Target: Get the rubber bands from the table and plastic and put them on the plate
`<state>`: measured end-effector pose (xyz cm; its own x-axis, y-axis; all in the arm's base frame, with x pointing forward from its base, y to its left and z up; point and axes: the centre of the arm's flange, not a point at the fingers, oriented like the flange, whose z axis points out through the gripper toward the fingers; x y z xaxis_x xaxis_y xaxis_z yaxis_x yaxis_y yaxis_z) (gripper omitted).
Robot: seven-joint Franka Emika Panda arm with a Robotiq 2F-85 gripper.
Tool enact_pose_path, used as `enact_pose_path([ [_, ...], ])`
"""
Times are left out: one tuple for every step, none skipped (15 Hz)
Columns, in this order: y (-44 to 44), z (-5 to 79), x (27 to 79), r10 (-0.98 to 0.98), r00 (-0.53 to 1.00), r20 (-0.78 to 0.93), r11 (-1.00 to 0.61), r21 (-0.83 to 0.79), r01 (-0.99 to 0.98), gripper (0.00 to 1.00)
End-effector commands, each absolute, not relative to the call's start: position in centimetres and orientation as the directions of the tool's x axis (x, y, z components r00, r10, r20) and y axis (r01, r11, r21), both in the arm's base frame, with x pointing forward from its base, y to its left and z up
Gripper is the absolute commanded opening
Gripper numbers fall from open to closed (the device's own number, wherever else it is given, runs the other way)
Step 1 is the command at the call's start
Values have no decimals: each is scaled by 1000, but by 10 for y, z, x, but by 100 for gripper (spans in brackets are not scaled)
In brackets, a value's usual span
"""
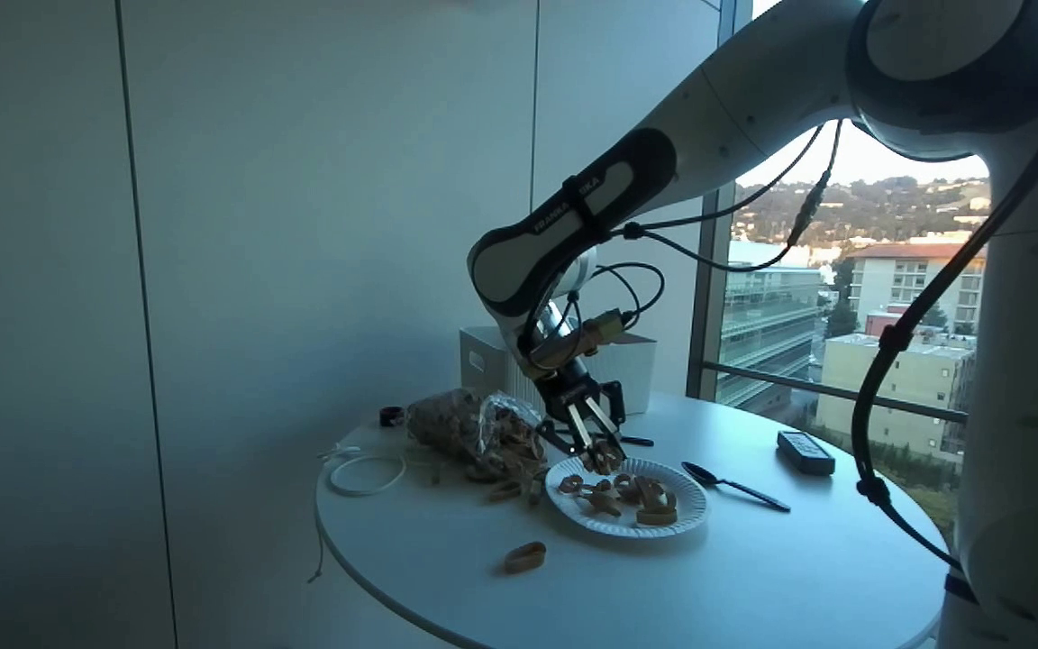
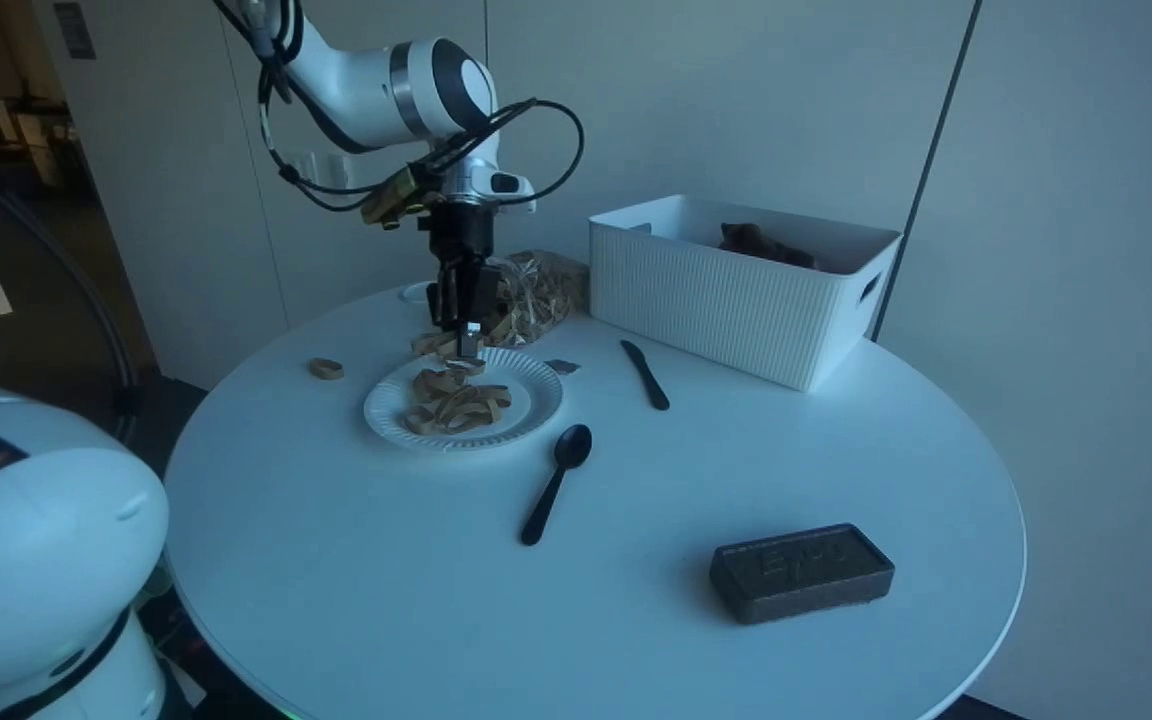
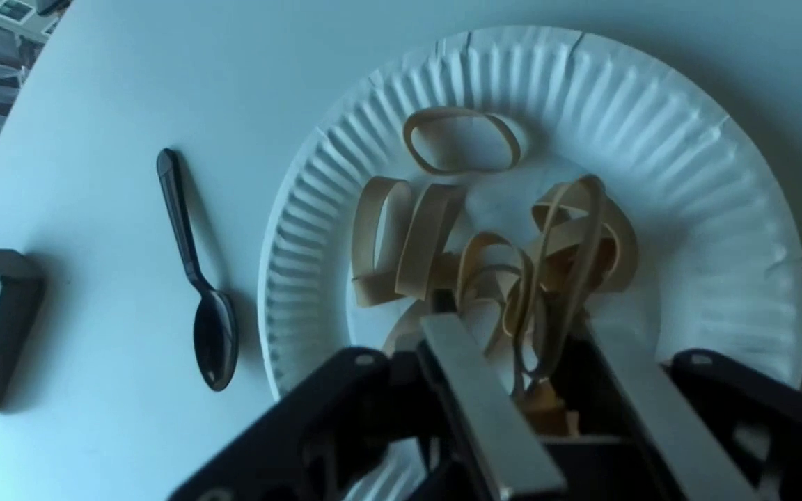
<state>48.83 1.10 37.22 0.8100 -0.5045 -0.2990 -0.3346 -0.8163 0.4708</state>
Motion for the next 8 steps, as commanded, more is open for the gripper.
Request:
enact_pose_path([
  [11,378,483,-509,808,-298,-825,437,-358,66],
  [11,379,482,-510,808,-294,-824,438,-360,73],
  [11,381,482,-511,809,-292,-823,437,-362,82],
  [10,382,482,-510,810,-291,-823,438,-361,88],
  [10,383,483,-513,810,-285,-821,439,-365,97],
  [10,384,482,-514,810,-281,-819,443,-366,100],
  [9,388,482,-517,813,-267,-816,439,-375,100],
  [9,394,480,-520,817,-250,-814,434,-386,100],
])
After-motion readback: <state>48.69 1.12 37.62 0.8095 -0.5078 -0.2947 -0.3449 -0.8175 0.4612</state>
